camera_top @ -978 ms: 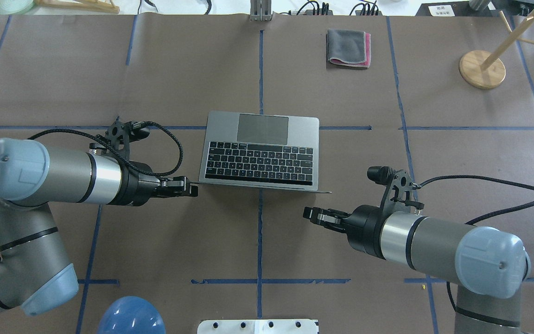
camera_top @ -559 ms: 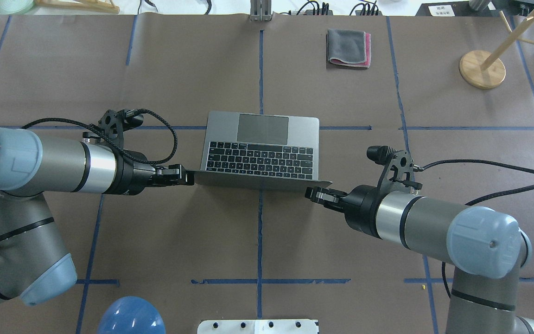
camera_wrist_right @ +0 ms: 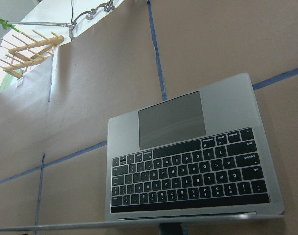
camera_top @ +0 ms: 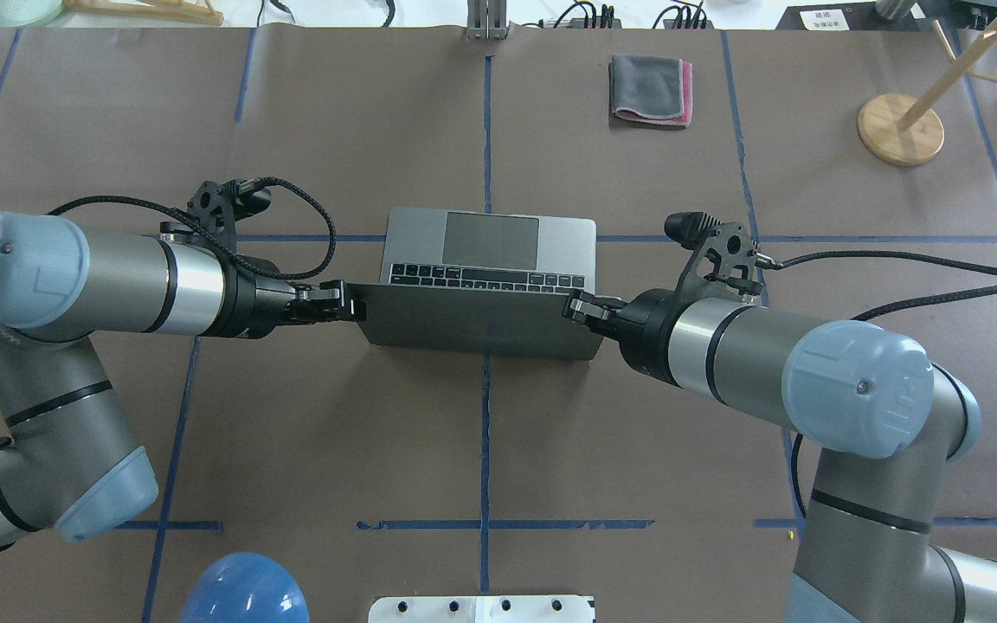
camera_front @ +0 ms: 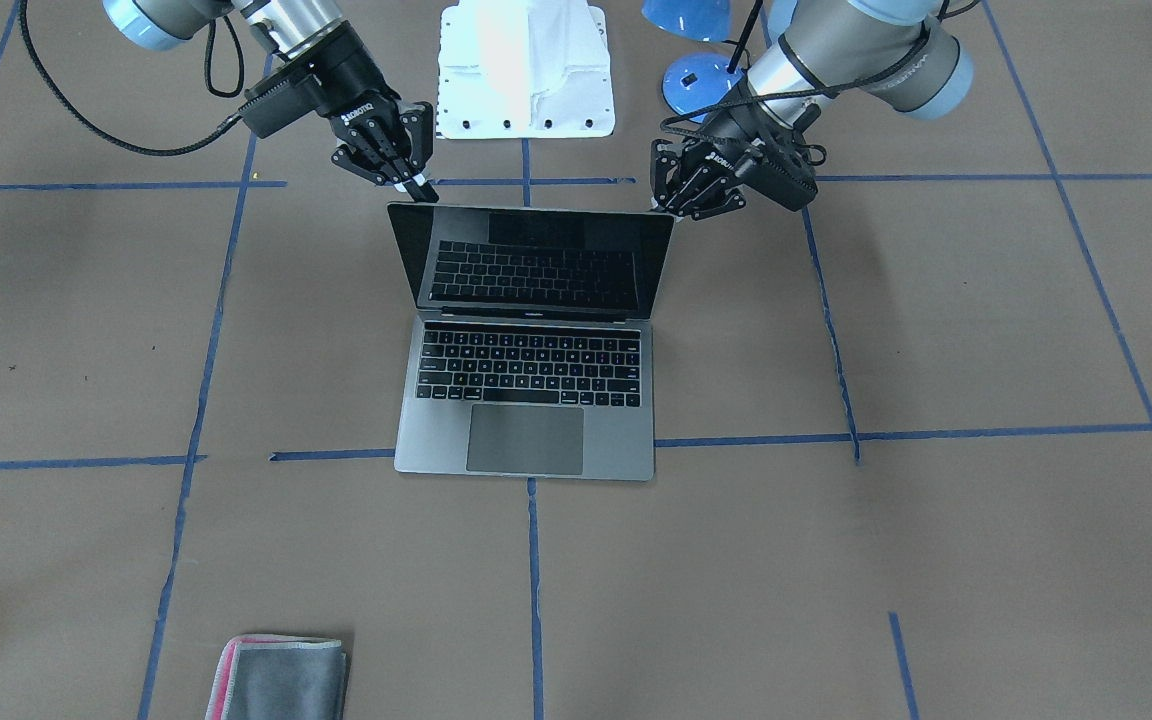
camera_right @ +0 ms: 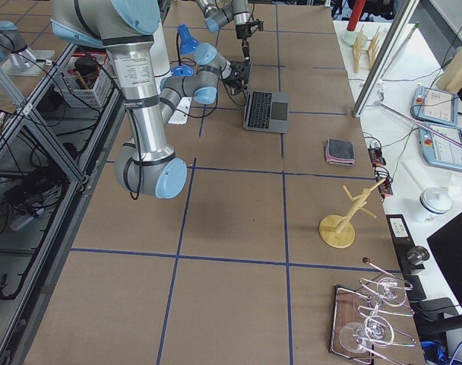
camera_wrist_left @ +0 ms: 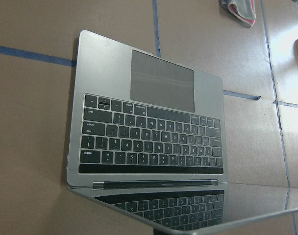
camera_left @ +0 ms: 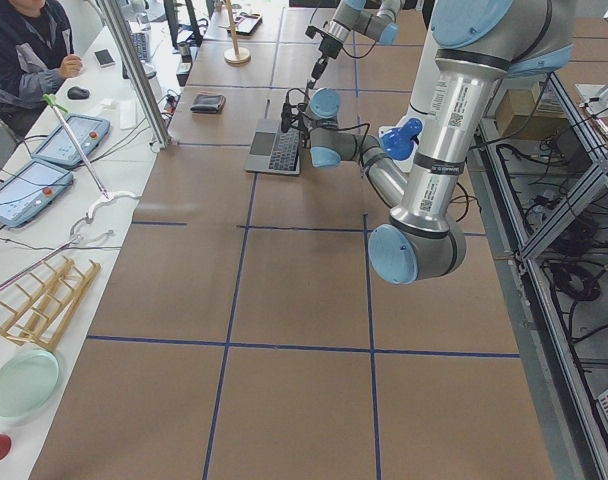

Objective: Close laptop

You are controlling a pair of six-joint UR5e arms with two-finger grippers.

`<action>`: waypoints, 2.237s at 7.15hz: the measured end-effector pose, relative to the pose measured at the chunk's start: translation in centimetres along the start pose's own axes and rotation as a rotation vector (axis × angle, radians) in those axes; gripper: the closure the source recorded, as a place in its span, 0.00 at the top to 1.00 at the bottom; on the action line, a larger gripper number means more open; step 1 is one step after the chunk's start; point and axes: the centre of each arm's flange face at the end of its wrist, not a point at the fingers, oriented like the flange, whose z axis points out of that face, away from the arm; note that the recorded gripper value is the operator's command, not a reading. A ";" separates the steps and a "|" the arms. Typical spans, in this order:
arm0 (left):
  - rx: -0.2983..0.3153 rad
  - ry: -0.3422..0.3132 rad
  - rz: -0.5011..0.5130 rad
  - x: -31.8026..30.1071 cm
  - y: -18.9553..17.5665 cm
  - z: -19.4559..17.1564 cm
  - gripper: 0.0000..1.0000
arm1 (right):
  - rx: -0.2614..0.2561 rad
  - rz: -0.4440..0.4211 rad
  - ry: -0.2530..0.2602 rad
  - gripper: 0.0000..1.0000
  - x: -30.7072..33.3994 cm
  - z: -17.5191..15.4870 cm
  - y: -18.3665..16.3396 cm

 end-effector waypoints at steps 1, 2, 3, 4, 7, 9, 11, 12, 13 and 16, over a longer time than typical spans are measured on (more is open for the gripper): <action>0.007 -0.009 -0.006 -0.1 -0.7 0.4 0.00 | 0.011 0.002 0.014 0.01 0.1 0.4 -0.6; 0.013 -0.023 -0.012 -0.1 -1.4 0.6 0.00 | 0.024 0.004 0.029 0.01 0.3 1.1 -1.2; 0.019 -0.036 -0.019 -0.1 -2.0 0.8 0.00 | 0.040 0.008 0.045 0.01 0.4 2.3 -2.1; 0.023 -0.048 -0.025 0.0 -2.6 1.2 0.00 | 0.054 0.011 0.065 0.01 0.5 3.7 -2.9; 0.032 -0.087 -0.042 0.0 -5.0 4.4 0.00 | 0.075 0.024 0.134 0.02 1.7 7.5 -5.6; 0.029 -0.124 -0.053 -0.7 -6.2 7.3 0.00 | 0.082 0.027 0.182 0.03 2.3 10.6 -6.3; 0.026 -0.178 -0.068 -2.3 -7.4 10.7 0.00 | 0.080 0.025 0.237 0.05 3.3 13.9 -6.3; 0.032 -0.209 -0.075 -3.2 -7.6 12.2 0.00 | 0.078 0.024 0.261 0.07 3.9 15.2 -6.2; 0.035 -0.232 -0.079 -4.0 -7.7 13.3 0.06 | 0.075 0.022 0.281 0.42 4.6 16.0 -5.9; 0.011 -0.227 -0.080 -3.6 -8.5 13.1 1.00 | -0.011 0.046 0.303 0.99 4.1 15.7 -6.6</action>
